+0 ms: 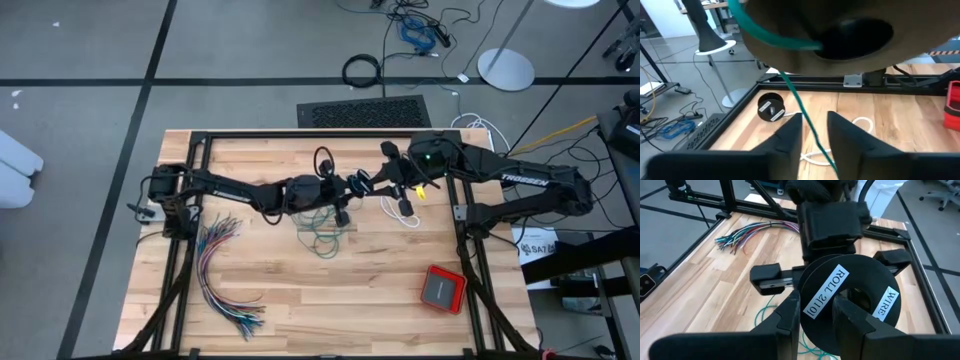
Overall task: Coil cords
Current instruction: Uncoil the green wire from the spool
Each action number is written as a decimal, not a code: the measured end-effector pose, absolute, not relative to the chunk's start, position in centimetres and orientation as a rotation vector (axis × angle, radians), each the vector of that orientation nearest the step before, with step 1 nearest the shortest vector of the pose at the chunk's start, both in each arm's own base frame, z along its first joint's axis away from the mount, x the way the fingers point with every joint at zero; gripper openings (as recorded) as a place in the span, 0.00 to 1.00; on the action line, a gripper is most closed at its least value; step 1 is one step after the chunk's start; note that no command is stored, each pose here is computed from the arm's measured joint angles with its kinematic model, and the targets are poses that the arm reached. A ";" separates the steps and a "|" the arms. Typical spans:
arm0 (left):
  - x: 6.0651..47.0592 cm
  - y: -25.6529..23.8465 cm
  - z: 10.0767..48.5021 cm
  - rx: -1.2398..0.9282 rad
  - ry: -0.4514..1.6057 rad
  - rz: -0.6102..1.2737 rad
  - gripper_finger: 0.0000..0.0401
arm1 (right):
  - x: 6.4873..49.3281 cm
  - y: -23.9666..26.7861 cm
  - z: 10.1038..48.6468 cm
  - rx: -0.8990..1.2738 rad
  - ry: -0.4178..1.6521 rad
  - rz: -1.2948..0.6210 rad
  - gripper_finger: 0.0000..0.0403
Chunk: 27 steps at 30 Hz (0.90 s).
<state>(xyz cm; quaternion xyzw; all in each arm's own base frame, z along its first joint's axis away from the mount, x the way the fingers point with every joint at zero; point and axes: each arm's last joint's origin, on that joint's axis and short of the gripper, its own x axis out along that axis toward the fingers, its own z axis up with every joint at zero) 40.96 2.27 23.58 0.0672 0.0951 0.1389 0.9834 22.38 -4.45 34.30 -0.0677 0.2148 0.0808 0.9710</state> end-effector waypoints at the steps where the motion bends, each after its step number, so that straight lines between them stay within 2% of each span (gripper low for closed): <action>1: 41.0 2.4 23.6 0.136 0.193 0.281 0.17 | 22.4 -4.4 34.3 -0.137 0.434 0.165 0.19; 5: 40.9 3.1 23.3 0.138 0.222 0.301 0.03 | 22.5 -4.0 34.2 -0.145 0.436 0.204 0.19; 13: 40.0 4.2 24.3 0.208 0.272 0.415 0.01 | 21.8 -3.1 33.0 -0.098 0.565 0.291 0.19; 19: 38.6 3.8 26.7 0.248 0.273 0.428 0.00 | 21.4 -3.7 32.4 -0.125 0.677 0.116 0.19; 24: 37.9 2.5 26.0 0.276 0.402 0.391 0.00 | 21.3 -4.7 32.4 -0.168 0.708 -0.041 0.19; 27: 37.6 1.9 25.1 0.282 0.503 0.373 0.00 | 21.4 -5.1 32.7 -0.190 0.669 -0.065 0.19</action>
